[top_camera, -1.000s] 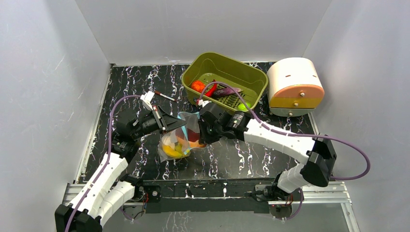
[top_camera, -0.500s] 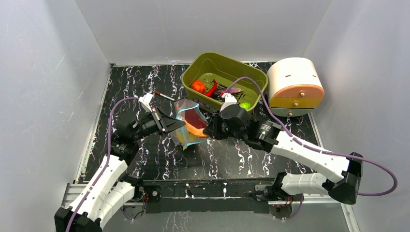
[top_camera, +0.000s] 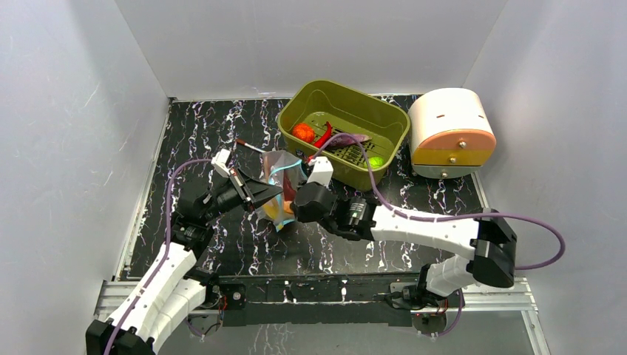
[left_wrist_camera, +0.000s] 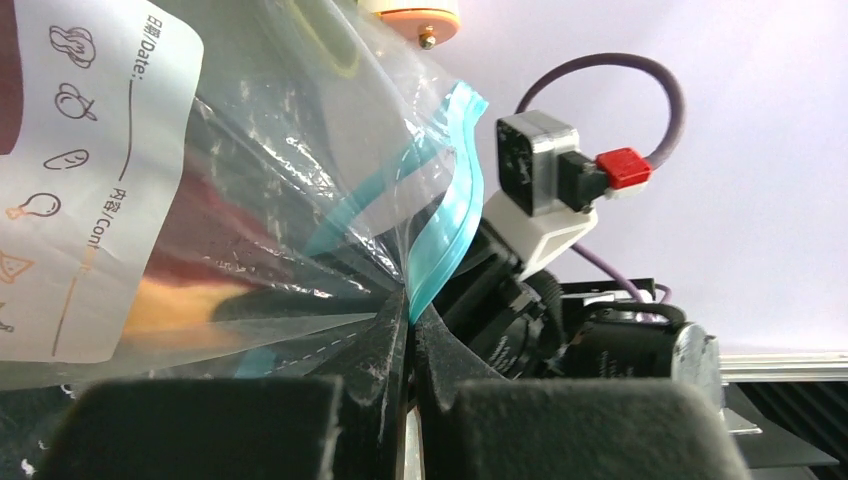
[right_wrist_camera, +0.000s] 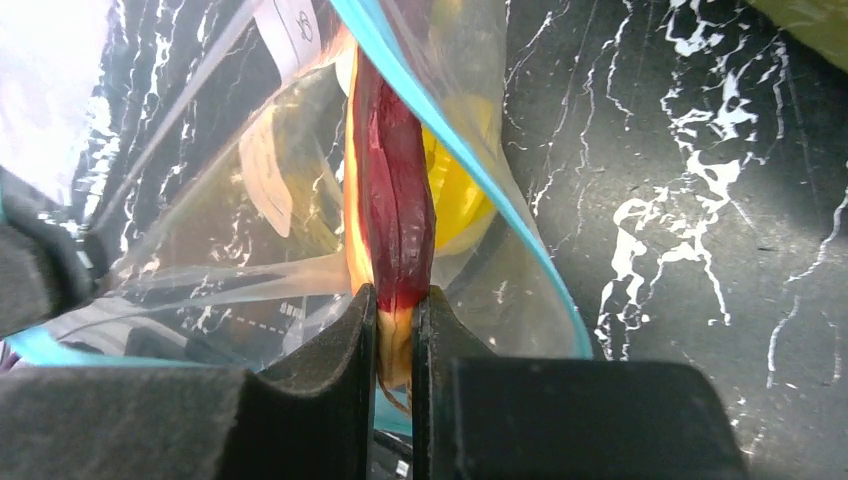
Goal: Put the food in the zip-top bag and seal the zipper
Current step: Adjust the zipper food storage bag at the center of the board.
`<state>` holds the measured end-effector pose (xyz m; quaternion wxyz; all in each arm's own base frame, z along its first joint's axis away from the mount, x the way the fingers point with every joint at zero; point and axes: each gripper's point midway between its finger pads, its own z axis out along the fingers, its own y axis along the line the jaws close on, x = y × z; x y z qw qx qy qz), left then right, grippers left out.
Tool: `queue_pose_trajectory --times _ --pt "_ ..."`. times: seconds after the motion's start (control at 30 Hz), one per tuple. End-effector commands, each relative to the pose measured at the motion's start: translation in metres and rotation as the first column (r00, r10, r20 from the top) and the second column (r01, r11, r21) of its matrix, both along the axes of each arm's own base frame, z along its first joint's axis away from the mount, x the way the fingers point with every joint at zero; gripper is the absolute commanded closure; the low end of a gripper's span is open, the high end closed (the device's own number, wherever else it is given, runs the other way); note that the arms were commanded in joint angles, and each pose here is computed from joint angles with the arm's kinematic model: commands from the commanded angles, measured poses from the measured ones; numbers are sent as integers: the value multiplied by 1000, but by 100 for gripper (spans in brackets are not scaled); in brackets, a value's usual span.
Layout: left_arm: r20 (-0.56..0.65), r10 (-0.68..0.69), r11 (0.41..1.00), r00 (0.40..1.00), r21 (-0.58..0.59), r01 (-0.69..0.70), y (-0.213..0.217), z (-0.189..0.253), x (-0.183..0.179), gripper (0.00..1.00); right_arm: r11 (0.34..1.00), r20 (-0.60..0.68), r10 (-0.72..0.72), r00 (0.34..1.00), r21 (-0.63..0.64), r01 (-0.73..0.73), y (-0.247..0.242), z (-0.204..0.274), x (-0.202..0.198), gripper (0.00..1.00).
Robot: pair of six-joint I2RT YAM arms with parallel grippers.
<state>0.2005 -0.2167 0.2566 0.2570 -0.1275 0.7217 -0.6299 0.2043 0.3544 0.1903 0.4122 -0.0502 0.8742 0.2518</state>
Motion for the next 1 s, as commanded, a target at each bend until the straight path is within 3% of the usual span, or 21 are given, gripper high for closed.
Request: queue_pose_trajectory --times 0.0,0.1,0.2,0.33,0.43,0.6,0.87,0.97 --pt "22 9 998 1000 -68 -8 3 20 -7 100 984 59 -51 997 171 40 34 43 6 85" --pt "-6 32 996 999 -85 -32 5 18 -6 100 989 18 -5 1000 145 3 42 36 -3 61" --pt "-23 36 995 999 -97 -38 6 15 -7 100 993 -10 23 1000 114 -22 32 49 -12 53" --pt "-26 27 995 999 -90 -29 5 15 -8 100 988 23 80 997 133 -83 5 100 -25 42" --pt "-24 28 995 999 -93 -30 5 16 -7 100 987 11 83 996 134 -84 -18 121 -33 42" --pt "-31 19 993 999 -117 -23 3 19 -6 100 994 -23 -20 1000 110 23 -62 105 -36 45" --pt "-29 13 992 999 -121 -17 2 21 -5 100 993 -37 -84 996 85 87 -82 72 -30 57" --pt "-29 12 992 1000 -122 -15 2 22 -5 100 988 -64 -113 992 96 119 -92 57 -15 68"
